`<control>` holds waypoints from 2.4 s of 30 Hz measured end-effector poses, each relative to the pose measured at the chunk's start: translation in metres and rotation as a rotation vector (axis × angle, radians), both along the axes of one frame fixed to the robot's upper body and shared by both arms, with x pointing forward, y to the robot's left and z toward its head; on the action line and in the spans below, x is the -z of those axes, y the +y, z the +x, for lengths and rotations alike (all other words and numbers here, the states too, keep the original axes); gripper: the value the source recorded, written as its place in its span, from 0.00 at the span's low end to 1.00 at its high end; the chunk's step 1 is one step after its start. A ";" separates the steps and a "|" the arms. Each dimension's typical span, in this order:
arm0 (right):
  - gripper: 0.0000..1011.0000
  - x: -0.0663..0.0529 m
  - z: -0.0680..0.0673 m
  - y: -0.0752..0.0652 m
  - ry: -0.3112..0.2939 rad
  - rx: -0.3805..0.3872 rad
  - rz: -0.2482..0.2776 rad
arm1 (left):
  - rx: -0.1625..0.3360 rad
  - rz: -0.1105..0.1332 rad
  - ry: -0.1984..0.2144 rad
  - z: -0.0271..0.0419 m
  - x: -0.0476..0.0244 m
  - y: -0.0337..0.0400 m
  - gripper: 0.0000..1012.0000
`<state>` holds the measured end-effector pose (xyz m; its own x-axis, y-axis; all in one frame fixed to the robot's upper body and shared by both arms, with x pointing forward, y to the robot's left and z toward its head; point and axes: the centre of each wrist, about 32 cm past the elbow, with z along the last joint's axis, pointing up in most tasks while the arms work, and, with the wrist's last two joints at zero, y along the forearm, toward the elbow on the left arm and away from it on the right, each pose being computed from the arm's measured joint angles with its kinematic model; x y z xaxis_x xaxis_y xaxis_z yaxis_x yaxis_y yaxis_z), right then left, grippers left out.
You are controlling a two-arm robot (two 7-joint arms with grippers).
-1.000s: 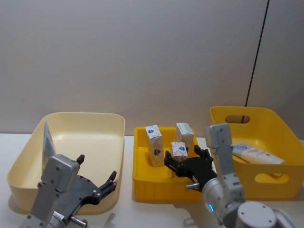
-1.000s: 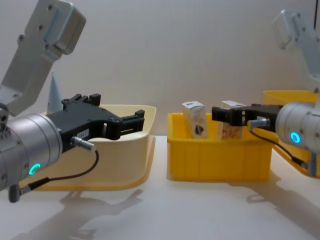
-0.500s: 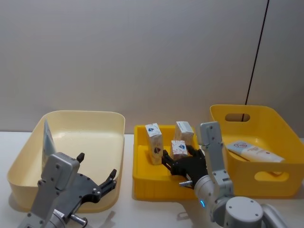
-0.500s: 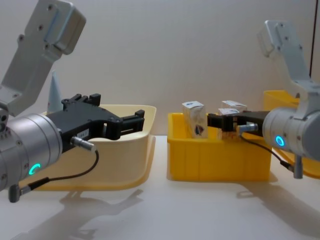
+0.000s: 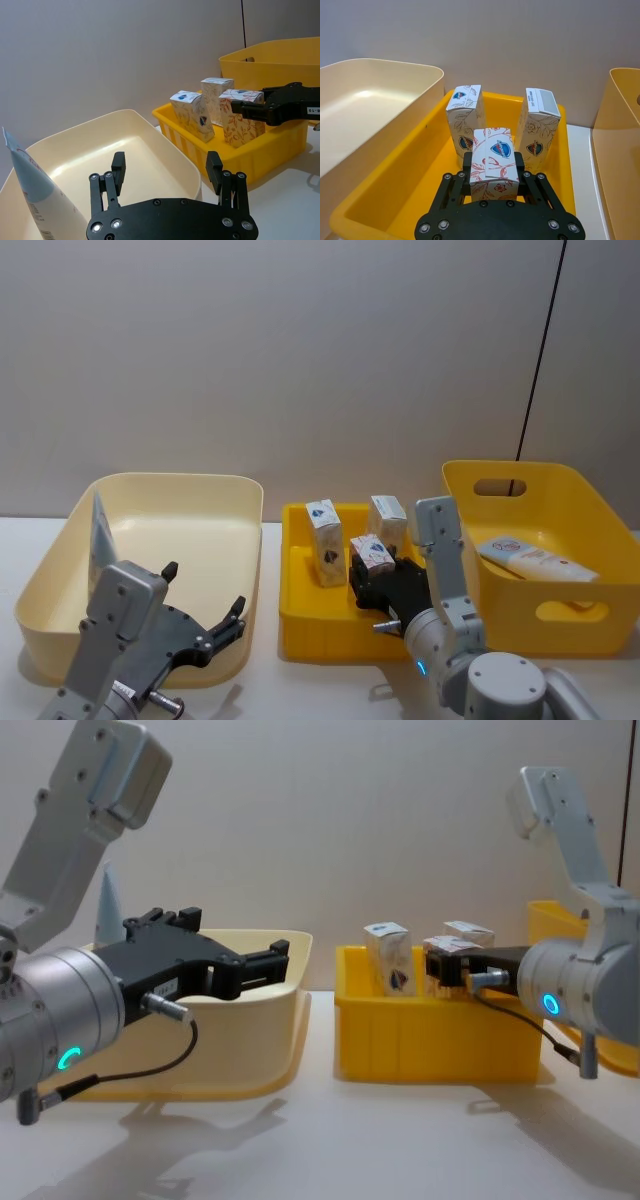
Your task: Bimanual collaborative sorting of washing and personal care products
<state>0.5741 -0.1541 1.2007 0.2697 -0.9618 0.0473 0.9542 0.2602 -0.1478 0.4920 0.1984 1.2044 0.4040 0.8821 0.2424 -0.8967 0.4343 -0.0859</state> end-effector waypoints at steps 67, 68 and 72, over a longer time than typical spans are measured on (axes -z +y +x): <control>0.43 -0.085 -0.030 -0.114 -0.393 0.324 0.065 | 0.000 0.000 0.000 0.0000 0.0000 0.0000 0.99; 0.43 -0.085 -0.031 -0.115 -0.387 0.326 0.063 | 0.000 0.000 0.000 0.0000 0.0000 0.0000 0.99; 0.43 -0.081 -0.032 -0.118 -0.332 0.337 0.042 | 0.000 0.000 0.000 0.0000 0.0000 0.0000 0.99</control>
<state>0.5421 -0.2721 1.2822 -0.0810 -0.9960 0.0375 0.9804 -0.0728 0.1832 0.4920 0.1984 1.2044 0.4040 0.8820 0.2425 -0.8967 0.4343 -0.0858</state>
